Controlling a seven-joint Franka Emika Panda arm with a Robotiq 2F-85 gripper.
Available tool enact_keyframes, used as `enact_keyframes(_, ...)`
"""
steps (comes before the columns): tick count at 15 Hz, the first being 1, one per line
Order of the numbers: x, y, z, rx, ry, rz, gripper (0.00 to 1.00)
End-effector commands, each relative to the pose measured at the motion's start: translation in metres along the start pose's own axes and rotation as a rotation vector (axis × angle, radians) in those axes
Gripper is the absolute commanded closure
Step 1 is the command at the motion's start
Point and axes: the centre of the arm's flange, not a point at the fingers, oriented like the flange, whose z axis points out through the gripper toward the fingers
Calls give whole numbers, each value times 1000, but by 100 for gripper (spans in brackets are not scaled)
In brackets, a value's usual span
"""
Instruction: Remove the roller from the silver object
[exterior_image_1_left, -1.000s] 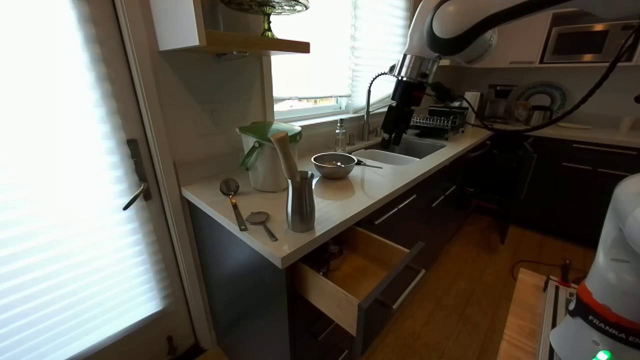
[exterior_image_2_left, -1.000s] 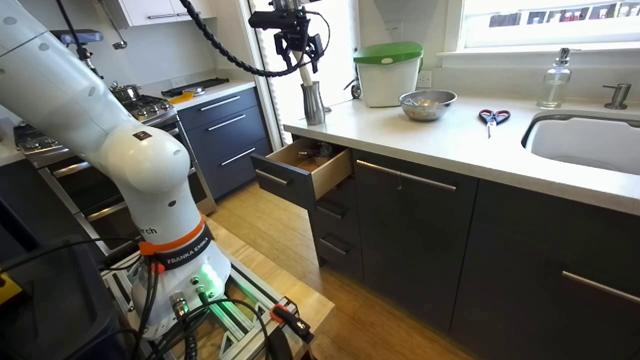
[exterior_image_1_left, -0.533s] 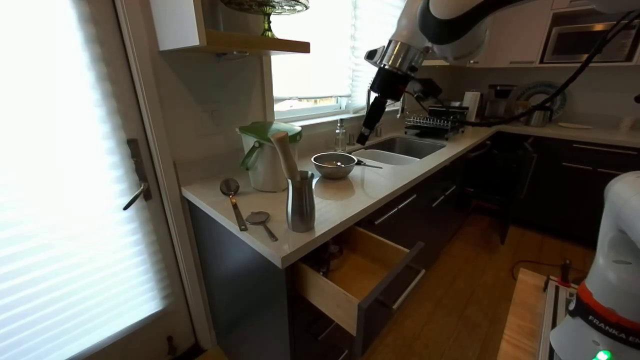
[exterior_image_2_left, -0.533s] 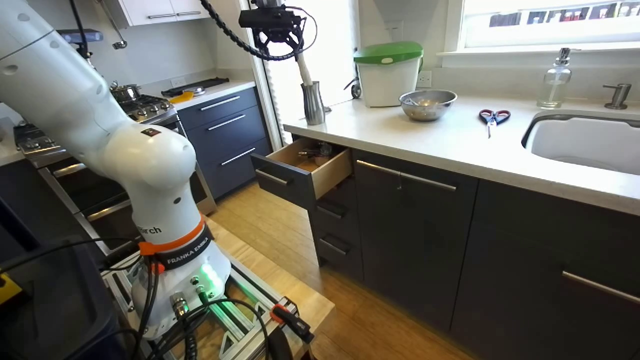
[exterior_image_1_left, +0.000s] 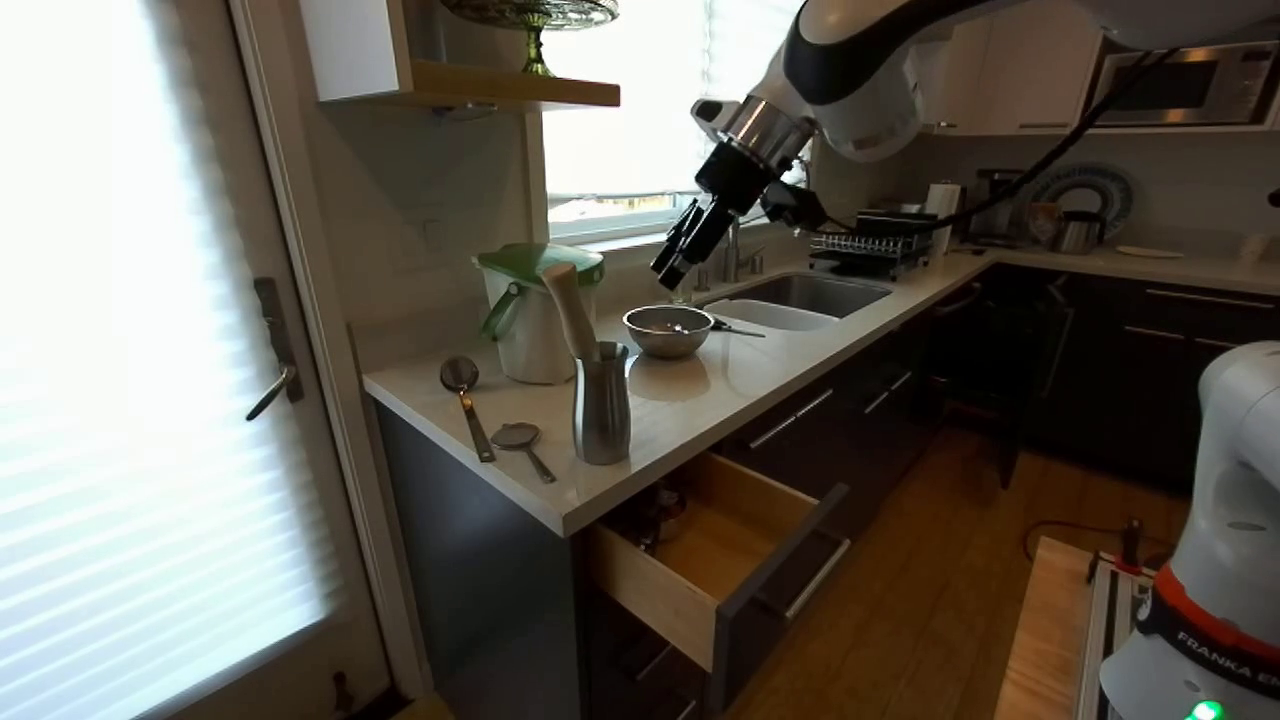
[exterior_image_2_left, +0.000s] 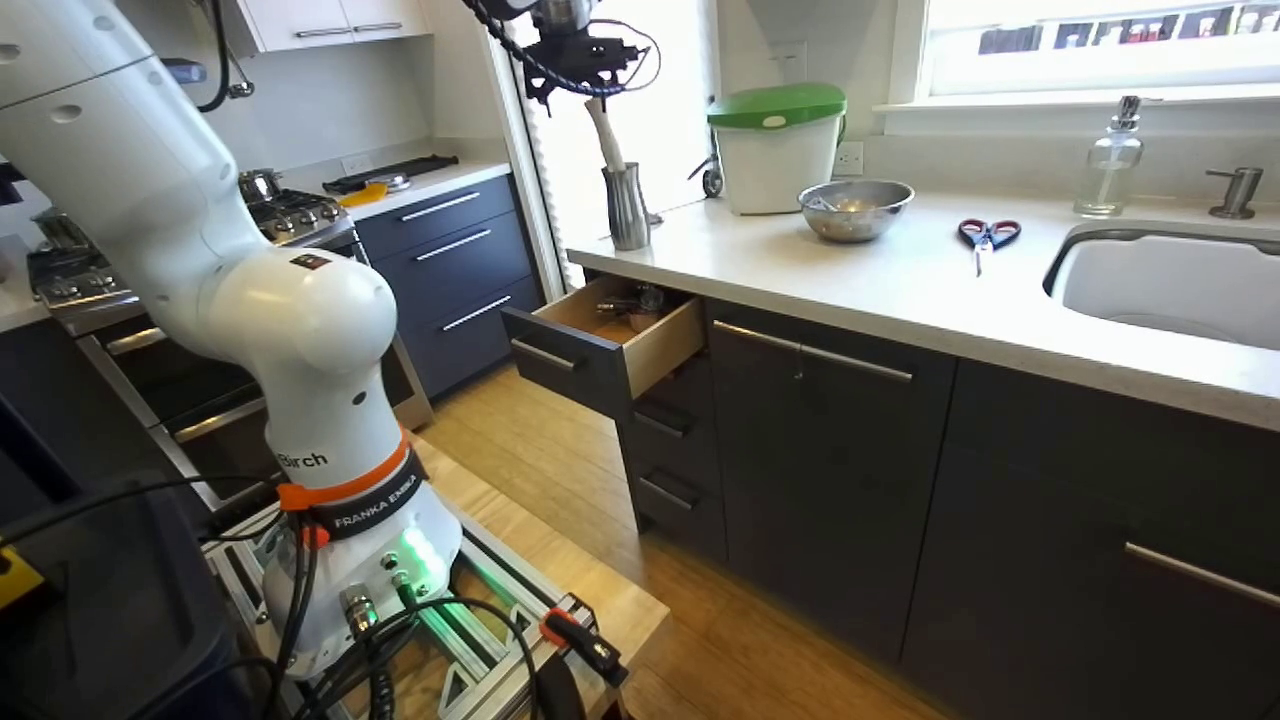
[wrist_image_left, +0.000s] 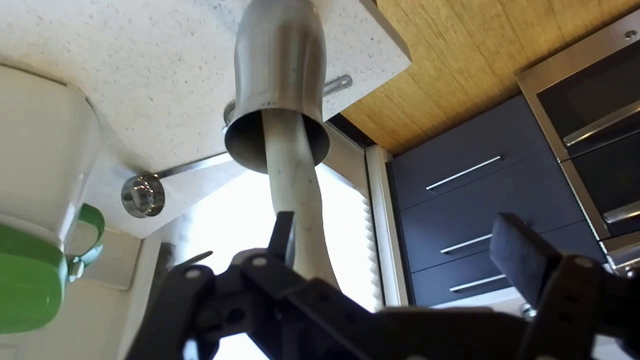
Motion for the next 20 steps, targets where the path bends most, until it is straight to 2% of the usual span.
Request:
enact_keyframes(1,5,29,21,83,61,-100,0)
enact_keyframes(2,6,33,24,110,72,-124,0)
enact_keyframes(3,3,15,14,50,54,-79,0)
enact_keyframes(11,7,24,23,78,69,-117,0)
enact_keyframes(12,9,26,29,96,87,-167,0)
enact_keyframes(16,10,31,45,132,148,-240,0)
enact_keyframes(20,5,45,60,132,188,-292,0)
